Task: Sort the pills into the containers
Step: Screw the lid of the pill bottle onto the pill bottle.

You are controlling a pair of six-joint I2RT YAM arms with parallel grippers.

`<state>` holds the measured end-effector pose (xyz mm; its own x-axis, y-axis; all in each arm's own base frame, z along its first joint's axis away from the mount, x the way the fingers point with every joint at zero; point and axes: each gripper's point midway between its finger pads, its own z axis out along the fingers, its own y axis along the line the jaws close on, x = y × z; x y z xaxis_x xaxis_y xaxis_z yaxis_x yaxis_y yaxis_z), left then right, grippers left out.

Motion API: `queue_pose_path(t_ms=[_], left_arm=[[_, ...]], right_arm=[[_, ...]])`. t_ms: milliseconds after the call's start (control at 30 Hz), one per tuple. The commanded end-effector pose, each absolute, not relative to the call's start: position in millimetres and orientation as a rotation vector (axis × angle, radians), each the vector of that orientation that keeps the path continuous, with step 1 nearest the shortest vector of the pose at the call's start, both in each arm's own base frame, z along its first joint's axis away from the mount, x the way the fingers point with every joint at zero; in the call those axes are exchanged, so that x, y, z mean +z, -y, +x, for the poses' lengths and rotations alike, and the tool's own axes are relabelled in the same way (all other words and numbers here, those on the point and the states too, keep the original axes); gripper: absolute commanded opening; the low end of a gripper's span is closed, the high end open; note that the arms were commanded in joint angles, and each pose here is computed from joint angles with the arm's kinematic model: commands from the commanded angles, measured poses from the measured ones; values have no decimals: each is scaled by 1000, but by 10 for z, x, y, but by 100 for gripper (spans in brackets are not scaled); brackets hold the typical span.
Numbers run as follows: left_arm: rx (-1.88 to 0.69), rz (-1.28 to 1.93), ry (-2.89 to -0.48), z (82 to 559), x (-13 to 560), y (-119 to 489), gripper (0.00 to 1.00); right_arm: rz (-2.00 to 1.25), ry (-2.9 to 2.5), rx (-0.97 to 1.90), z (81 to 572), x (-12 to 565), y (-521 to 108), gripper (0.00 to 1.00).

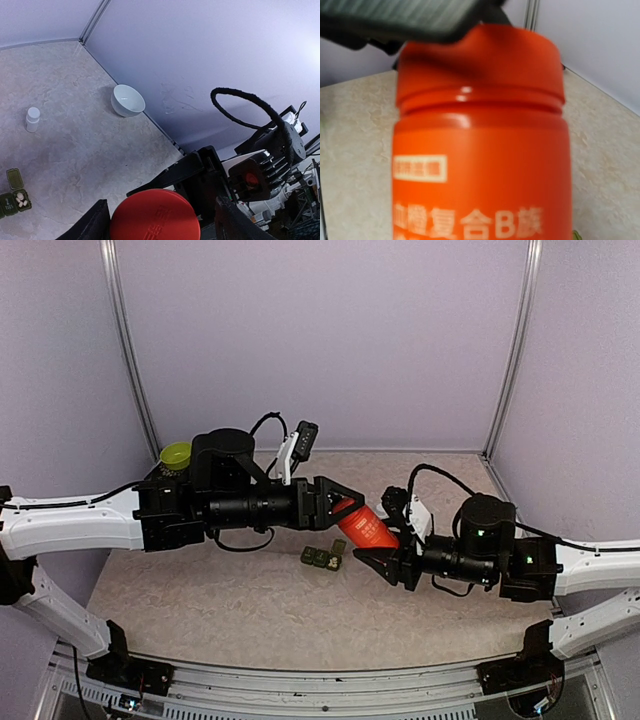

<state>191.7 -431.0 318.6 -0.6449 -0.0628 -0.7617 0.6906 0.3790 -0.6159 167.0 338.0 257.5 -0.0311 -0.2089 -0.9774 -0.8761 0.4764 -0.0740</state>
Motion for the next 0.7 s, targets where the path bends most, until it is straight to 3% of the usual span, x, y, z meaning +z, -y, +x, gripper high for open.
queue_pose_path(t_ms=[0, 133, 400, 667], left_arm=[[-1353, 561, -1892, 1897, 3294, 4342, 63], [-1368, 581, -1891, 1862, 3275, 4367, 54], [-1401, 630, -1861, 1785, 3297, 4409, 51], [-1451, 886, -1657, 1381, 3520, 4486, 47]], right_arm=[[-939, -1521, 690, 1732, 2740, -3391, 0], [-918, -1525, 680, 1758, 2758, -3372, 0], [-912, -1533, 688, 1760, 2763, -3381, 0], [-899, -1448, 962, 1449, 3035, -3346, 0]])
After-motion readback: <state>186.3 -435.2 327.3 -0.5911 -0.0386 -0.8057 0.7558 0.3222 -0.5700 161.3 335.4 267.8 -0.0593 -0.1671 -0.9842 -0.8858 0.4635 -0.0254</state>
